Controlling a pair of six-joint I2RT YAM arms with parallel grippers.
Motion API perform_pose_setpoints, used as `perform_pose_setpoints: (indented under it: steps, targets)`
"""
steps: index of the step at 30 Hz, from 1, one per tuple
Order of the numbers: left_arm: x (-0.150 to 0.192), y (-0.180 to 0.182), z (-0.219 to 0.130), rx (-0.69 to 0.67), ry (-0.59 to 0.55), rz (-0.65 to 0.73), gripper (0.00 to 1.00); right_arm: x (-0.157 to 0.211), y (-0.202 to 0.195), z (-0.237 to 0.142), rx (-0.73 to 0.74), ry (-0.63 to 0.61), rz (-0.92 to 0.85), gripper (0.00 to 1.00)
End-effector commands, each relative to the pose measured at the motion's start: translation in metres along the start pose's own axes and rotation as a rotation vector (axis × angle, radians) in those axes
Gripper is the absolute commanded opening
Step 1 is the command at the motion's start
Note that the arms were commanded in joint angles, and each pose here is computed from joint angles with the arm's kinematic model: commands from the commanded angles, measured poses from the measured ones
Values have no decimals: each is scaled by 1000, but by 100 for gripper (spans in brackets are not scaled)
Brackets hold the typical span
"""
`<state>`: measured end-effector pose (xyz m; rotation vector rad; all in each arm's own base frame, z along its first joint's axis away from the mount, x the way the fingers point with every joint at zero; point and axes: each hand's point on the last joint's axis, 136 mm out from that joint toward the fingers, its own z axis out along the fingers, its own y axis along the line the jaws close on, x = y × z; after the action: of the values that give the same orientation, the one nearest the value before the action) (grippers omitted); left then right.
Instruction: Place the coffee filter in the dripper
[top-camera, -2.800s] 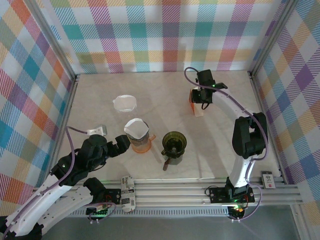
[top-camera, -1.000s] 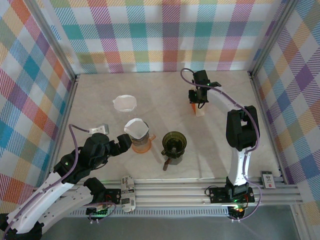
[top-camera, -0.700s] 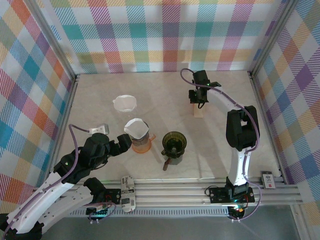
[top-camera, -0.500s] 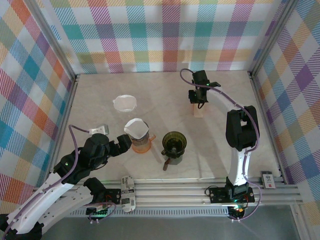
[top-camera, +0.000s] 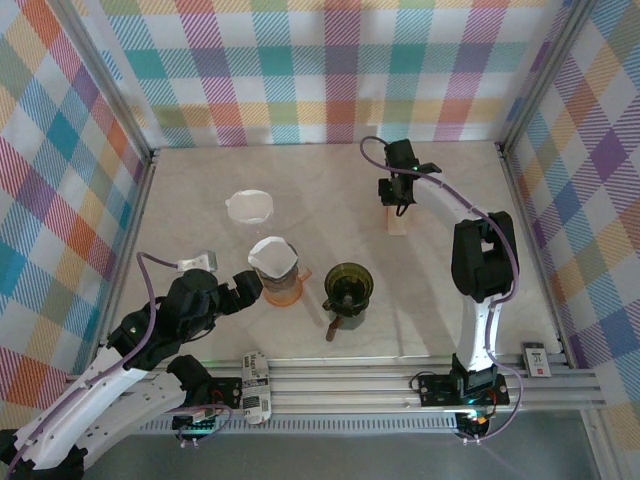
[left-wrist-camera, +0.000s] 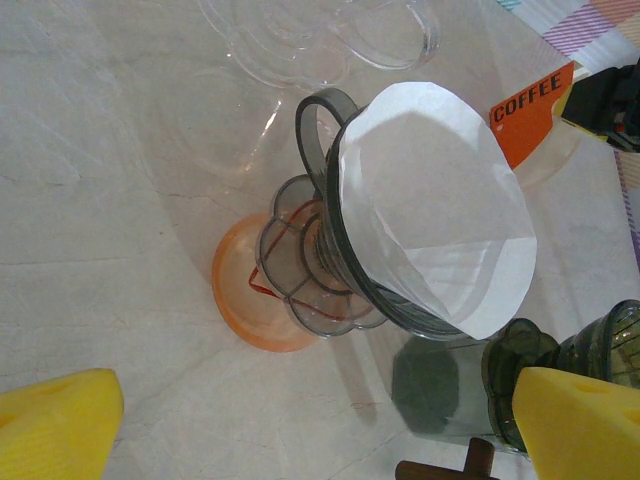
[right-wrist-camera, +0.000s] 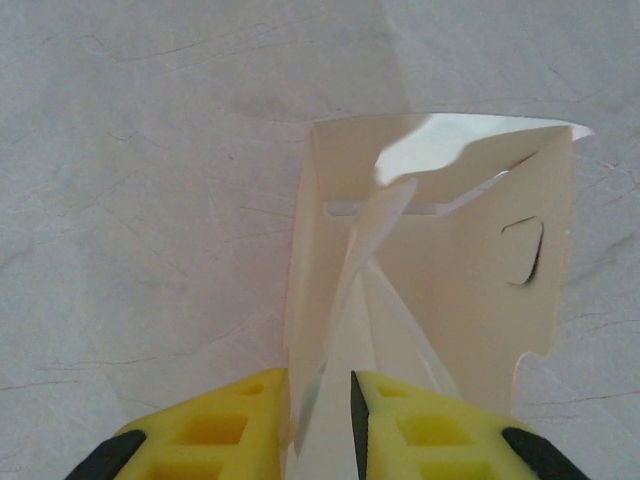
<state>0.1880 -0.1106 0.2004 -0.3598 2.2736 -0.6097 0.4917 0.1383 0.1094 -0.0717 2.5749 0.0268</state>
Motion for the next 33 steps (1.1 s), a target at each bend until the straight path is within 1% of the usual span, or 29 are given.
perform_pose_setpoints:
  steps: [1,8,10,14,15,20,24,29,33]
  targets:
    - [-1,1,0,4,-6,-13,100,-16,-2,-19,16,-46,8,24]
    - [-1,1,0,6,-6,-15,100,-12,-5,-17,35,-38,5,17]
    - [0,1,0,5,-5,-16,100,-13,-4,-17,31,-40,2,13]
    - [-1,1,0,6,-6,-16,100,-16,-1,-24,9,-59,-2,0]
    - [-1,1,-1,5,-8,-16,100,-18,0,-27,2,-67,-4,0]
    - [-3,0,-2,8,-11,-16,100,-22,5,-54,-29,-112,-12,0]
    - [-4,-2,-4,16,-14,-16,100,-16,6,-81,-52,-129,-11,0]
    - [-6,-3,-7,18,-16,-9,100,2,9,-129,-105,-168,10,0]
    - [-10,-6,-12,25,-21,3,100,29,14,-172,-178,-189,18,0]
